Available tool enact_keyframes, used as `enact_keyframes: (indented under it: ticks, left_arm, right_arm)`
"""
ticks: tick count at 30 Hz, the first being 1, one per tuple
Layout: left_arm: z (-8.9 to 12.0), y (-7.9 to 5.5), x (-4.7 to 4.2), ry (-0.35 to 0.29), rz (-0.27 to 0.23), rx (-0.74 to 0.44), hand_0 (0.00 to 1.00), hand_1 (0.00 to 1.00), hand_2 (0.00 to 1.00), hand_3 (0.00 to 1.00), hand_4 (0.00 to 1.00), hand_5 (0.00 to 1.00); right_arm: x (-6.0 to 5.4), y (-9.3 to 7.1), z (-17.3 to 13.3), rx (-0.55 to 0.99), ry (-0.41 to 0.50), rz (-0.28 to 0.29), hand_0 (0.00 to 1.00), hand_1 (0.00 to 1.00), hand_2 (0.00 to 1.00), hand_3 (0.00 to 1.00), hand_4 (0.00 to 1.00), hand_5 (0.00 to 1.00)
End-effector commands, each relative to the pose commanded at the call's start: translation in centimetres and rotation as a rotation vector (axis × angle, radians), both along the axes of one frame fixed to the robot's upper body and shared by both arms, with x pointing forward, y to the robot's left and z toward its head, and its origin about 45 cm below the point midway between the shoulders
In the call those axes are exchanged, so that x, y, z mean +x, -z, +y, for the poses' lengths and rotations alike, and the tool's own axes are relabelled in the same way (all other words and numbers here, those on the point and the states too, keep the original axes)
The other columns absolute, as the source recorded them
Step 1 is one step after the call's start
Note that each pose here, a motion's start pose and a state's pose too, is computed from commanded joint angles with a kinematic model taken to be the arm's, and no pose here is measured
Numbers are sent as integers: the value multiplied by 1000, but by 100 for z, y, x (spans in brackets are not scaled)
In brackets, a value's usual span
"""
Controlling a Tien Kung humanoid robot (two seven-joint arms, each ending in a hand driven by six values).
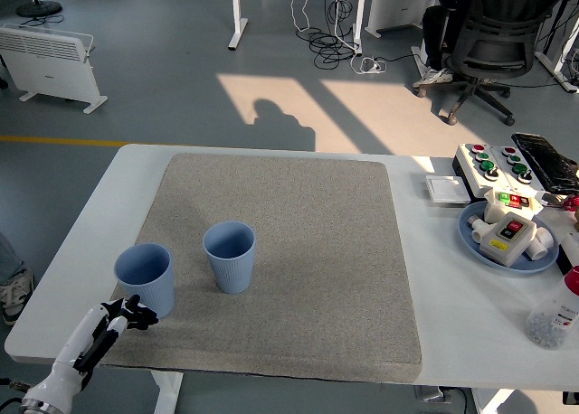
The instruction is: Push cup pick cup insert cup
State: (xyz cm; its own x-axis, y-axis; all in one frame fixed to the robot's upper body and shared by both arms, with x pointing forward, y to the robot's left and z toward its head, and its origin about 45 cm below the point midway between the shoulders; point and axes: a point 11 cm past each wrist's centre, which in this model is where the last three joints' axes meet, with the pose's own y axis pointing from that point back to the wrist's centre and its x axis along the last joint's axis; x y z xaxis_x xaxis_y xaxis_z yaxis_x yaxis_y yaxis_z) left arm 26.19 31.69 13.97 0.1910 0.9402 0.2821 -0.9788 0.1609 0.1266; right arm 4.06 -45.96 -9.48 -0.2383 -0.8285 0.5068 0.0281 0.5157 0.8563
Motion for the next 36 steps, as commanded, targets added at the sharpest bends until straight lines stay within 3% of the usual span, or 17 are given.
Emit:
enact_keyframes:
  ticks: [2, 3, 21, 31, 36]
  left_arm:
    - [4, 13, 5, -1, 4, 4, 614, 590, 531, 506, 669, 998]
    - [6, 19, 10, -1, 7, 5, 626, 600, 544, 556, 676, 998]
    - [-35, 11, 191, 14, -7, 18, 673, 609, 549, 578, 681, 998]
    - [-51, 89, 278, 22, 4, 21, 679, 611, 550, 575, 682, 998]
    - [-47, 78, 338, 18, -15, 32, 685, 616, 554, 572, 681, 998]
  right_arm:
    - [-4, -1, -2, -1, 0, 1, 686, 616, 643, 551, 97, 415]
    - [-6, -1, -3, -1, 1, 1, 686, 616, 642, 551, 98, 417]
    - [-5, 5, 11, 0, -1, 3, 686, 615, 641, 552, 102, 414]
    - [-39, 13, 22, 3, -6, 13, 686, 616, 641, 552, 103, 414]
    - [-63, 17, 27, 4, -7, 18, 686, 616, 642, 552, 102, 413]
